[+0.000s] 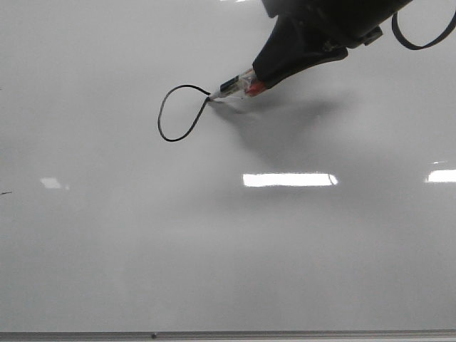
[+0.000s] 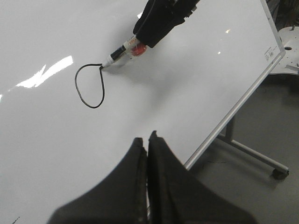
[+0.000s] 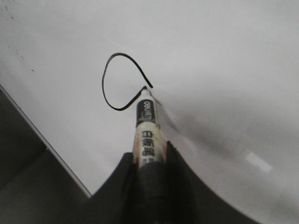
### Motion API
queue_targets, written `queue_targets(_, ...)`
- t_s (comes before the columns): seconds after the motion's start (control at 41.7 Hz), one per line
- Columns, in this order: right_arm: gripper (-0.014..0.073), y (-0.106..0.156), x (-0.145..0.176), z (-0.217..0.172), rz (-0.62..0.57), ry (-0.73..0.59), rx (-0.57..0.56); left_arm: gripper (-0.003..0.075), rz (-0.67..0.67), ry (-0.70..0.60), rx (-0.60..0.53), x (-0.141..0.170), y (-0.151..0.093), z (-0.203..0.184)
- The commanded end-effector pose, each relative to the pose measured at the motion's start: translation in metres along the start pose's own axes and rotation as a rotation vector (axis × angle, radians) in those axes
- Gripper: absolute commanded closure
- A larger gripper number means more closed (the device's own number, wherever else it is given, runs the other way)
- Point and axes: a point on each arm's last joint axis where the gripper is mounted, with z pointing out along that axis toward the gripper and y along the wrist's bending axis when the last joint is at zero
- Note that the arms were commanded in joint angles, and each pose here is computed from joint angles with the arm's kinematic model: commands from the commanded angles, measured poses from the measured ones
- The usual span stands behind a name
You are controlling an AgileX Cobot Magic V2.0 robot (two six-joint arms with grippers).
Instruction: Write number 9 on whiteboard
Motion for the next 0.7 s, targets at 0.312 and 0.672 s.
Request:
queue_targets(0.312,0.0655,0.001,0.029,0.036,-0.001,0.17,0.02,0.0739,-0.033,-0.079,-0.042,-0.013,0.005,-0.003)
queue_targets(0.672,0.0655,0.066,0.003,-0.023,-0.328,0.123,-0.215,0.0738,-0.076,-0.086,-0.017,-0.014,0.003,-0.003)
